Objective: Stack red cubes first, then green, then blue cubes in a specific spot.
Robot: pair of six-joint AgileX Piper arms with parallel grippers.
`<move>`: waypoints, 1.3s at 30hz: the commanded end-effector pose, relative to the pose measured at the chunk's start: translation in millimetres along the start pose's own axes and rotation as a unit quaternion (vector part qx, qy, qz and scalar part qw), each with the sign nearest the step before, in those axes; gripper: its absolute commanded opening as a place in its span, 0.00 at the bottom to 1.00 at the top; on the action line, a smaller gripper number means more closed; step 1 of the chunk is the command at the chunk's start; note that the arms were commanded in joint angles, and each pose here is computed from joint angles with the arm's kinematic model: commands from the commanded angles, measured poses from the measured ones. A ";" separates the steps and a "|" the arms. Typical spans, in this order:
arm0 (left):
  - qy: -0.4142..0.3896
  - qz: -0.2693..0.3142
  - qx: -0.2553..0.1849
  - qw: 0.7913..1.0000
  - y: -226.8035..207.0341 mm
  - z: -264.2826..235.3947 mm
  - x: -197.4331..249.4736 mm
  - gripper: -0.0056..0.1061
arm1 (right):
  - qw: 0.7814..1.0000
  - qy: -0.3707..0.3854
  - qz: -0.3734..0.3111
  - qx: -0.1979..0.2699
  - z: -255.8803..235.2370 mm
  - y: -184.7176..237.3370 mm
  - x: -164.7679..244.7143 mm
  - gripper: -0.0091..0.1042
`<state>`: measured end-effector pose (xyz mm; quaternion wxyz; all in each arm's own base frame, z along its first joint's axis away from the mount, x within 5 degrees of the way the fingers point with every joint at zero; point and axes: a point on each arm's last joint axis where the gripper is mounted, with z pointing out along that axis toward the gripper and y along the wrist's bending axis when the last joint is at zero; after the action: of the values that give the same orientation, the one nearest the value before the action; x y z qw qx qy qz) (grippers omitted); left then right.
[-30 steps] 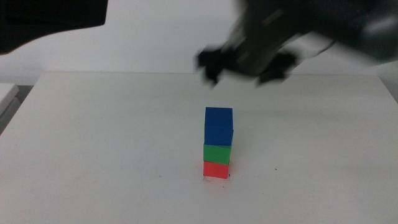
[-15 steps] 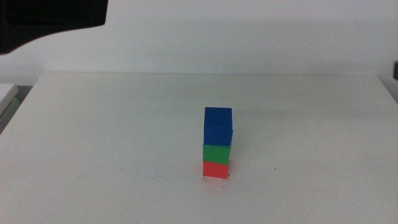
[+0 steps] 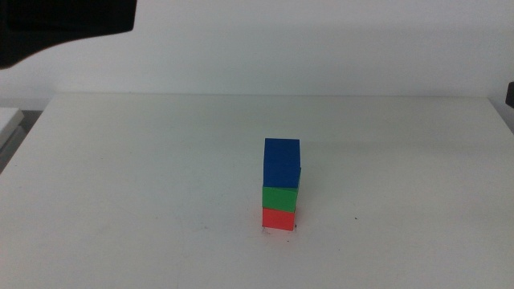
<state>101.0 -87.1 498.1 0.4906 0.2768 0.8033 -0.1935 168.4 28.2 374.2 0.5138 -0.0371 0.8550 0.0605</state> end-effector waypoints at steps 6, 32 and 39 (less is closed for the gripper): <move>-0.020 0.013 -0.022 0.999 5.0 13.7 10.4 0.89 | 1.000 -0.004 -0.005 0.003 -0.5 -1.3 0.3 0.90; -0.188 -0.100 -0.282 0.936 44.4 43.0 285.7 0.89 | 0.983 -0.165 0.028 0.074 -17.2 -27.5 171.9 0.90; -0.225 -0.118 -0.295 0.921 48.0 52.1 302.8 0.89 | 0.978 -0.192 0.015 0.082 -17.5 -28.0 207.8 0.90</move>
<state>56.1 -3.4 198.7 0.6710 -0.0203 0.7392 -0.0545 61.2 -1.5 196.6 0.6558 0.0362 0.7539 0.0161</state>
